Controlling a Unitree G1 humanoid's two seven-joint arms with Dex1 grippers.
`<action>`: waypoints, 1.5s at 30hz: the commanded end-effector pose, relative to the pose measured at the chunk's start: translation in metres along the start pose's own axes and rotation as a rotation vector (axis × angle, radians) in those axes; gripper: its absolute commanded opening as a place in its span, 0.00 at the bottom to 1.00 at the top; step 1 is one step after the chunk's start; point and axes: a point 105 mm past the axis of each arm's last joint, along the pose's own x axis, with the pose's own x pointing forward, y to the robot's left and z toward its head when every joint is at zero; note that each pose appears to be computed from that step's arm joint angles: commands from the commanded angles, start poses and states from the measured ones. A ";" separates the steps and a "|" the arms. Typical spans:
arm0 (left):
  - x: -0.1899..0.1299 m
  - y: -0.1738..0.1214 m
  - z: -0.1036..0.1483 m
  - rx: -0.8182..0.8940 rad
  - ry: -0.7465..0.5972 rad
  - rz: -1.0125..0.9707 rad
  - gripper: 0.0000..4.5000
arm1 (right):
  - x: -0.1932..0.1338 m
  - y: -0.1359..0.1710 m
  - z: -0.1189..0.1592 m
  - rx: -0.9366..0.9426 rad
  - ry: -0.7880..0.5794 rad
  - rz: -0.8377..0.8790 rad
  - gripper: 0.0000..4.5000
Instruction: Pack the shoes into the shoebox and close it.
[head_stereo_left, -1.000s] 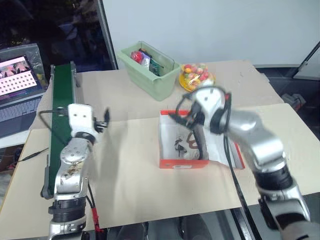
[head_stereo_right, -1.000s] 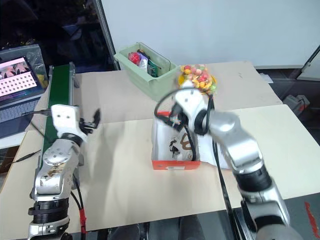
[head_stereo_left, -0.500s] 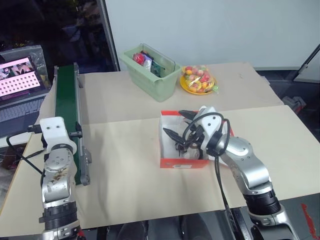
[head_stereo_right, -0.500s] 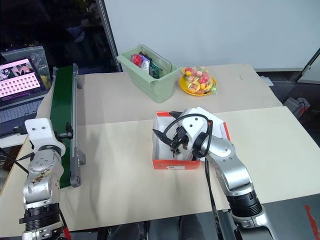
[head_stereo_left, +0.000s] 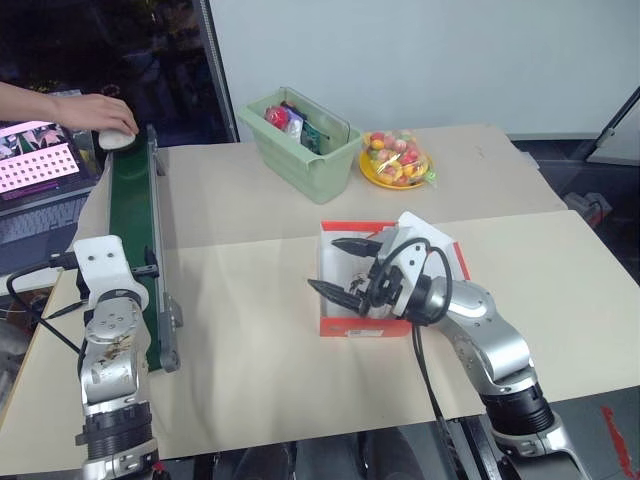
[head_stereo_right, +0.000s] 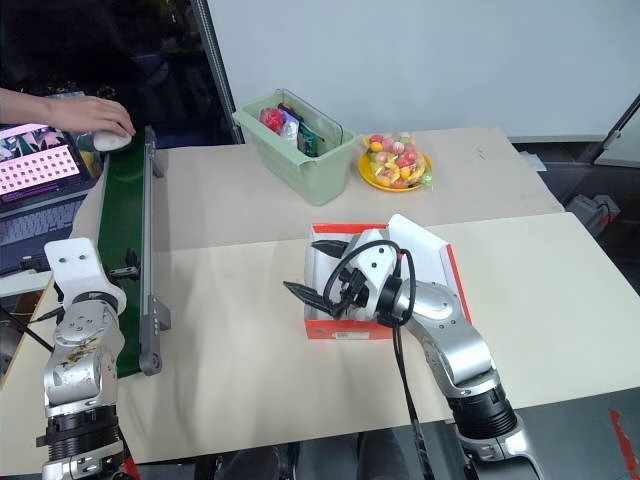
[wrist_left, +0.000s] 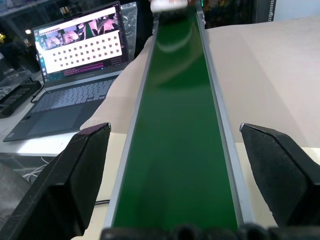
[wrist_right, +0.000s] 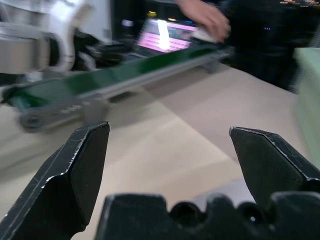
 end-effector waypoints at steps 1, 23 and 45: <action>0.003 0.004 0.014 0.017 -0.047 0.012 0.99 | 0.000 0.010 0.011 0.000 -0.042 0.058 1.00; 0.001 0.008 0.011 0.035 -0.026 0.035 0.99 | 0.001 0.019 0.009 0.084 -0.048 0.104 1.00; 0.003 0.019 0.008 0.011 0.068 0.080 0.99 | -0.001 0.017 0.008 0.085 -0.031 0.087 1.00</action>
